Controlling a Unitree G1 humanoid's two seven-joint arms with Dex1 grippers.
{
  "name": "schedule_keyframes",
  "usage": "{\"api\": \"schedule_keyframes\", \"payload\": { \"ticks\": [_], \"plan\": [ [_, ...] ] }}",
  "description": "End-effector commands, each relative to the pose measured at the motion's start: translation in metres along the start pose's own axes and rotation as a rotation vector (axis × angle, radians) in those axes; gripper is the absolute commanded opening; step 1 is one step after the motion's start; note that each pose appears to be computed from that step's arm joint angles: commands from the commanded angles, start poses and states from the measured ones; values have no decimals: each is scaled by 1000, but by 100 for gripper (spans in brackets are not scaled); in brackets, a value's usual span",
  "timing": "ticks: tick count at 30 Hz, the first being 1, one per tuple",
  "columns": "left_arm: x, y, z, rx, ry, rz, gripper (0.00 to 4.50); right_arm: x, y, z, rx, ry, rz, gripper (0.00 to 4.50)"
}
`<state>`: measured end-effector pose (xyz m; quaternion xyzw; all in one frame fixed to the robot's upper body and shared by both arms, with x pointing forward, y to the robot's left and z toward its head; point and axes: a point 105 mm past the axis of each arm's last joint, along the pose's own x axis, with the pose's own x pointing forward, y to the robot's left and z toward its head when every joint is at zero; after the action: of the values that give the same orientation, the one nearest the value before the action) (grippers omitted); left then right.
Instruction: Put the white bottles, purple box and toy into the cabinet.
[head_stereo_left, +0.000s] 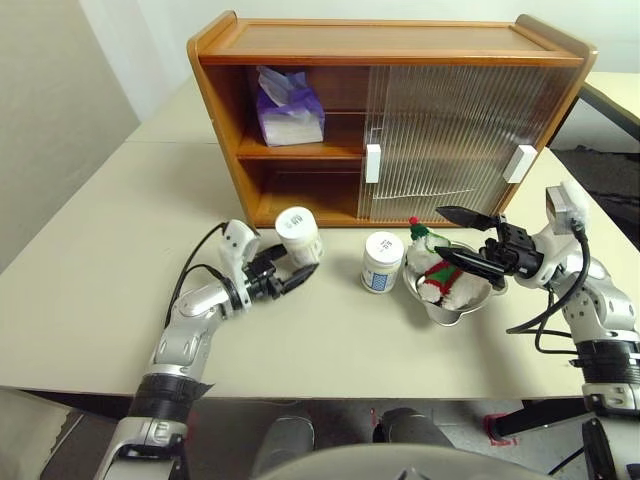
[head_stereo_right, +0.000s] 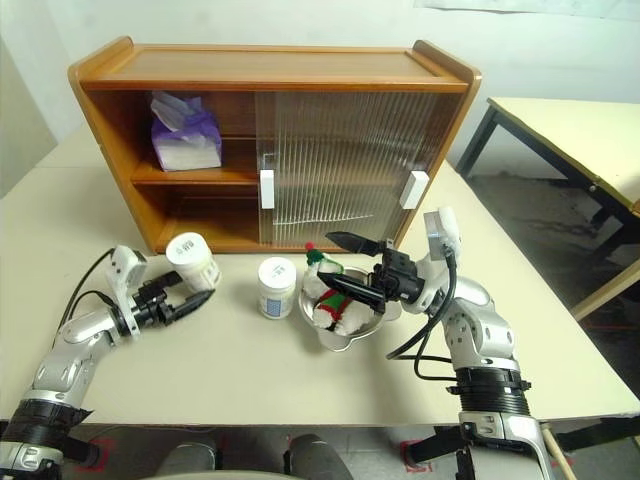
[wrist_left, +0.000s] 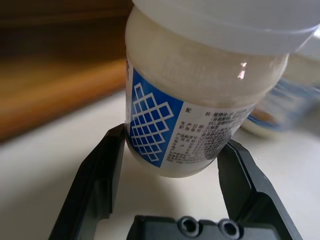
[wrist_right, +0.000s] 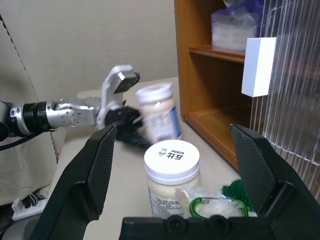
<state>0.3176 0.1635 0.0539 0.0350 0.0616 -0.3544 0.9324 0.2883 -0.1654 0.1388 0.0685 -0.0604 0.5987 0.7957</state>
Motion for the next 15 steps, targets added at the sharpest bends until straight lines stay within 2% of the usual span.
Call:
{"api": "schedule_keyframes", "payload": {
  "ticks": [1,7,15],
  "plan": [
    [6,28,20,22,-36,144,311,4,2,-2,6,7,16,450],
    [33,44,26,-17,-7,261,311,5,1,-2,6,6,21,450],
    [66,44,20,-50,51,299,311,5,1,-1,2,6,16,450]
  ]
}}
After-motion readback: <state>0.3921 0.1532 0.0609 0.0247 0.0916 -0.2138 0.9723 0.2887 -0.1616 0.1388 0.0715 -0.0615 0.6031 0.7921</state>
